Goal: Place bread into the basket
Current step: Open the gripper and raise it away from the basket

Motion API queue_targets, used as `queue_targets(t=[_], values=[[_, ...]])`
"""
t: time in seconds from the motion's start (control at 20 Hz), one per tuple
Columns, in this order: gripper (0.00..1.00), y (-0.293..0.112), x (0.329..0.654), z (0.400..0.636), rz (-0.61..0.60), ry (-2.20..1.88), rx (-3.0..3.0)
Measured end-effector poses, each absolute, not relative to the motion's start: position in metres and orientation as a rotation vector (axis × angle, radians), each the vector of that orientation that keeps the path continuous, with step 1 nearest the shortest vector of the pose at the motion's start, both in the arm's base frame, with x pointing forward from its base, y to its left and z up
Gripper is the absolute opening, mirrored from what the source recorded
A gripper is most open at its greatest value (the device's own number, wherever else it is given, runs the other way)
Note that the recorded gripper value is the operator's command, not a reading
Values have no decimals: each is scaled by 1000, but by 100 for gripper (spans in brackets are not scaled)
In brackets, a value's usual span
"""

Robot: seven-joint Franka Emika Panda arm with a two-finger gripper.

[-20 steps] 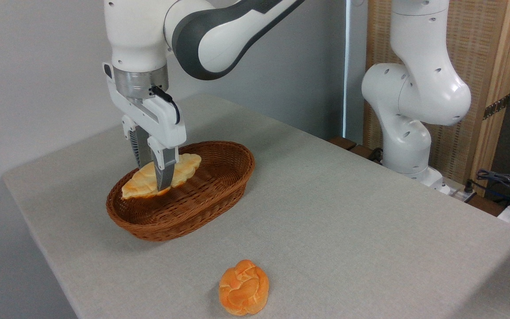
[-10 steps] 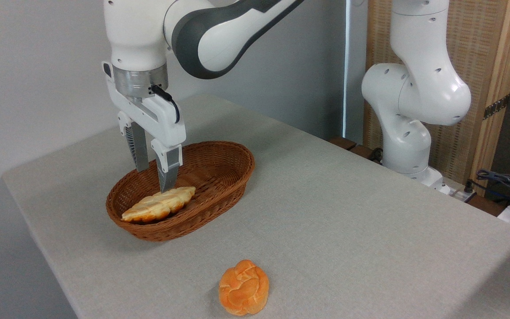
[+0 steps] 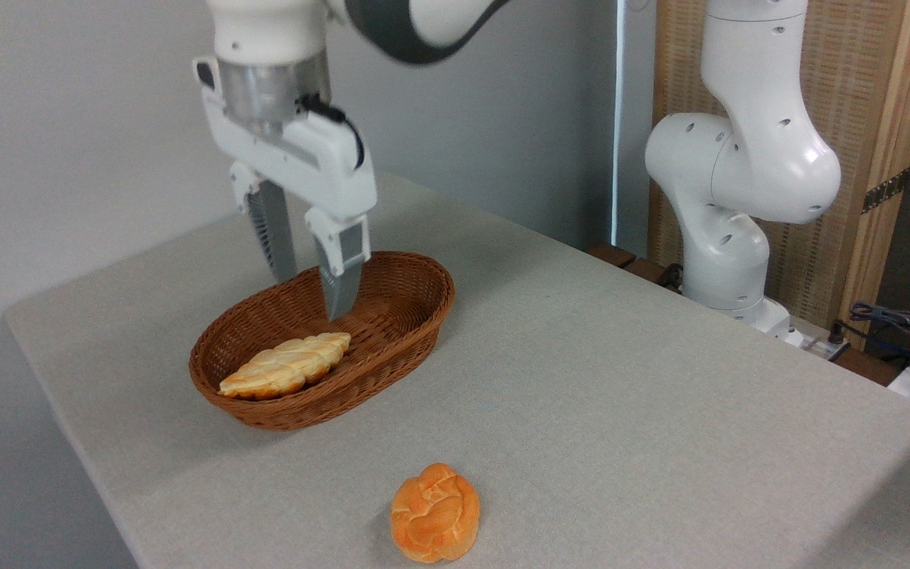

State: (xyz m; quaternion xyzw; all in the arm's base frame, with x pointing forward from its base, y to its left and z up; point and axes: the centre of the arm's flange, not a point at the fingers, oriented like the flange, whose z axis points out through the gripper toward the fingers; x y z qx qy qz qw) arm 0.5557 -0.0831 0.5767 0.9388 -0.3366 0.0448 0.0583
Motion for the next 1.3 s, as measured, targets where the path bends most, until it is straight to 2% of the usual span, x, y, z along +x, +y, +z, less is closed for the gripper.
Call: queue_targets(t=[0.15, 0.3, 0.7, 0.95, 1.3], values=[[100, -46, 553, 600, 98, -1049, 2828], [100, -27, 553, 606, 100, -1054, 2825], [100, -47, 554, 610, 109, -1103, 2807], [100, -79, 550, 611, 102, -1129, 2801], [100, -71, 552, 611, 73, -1166, 2876]])
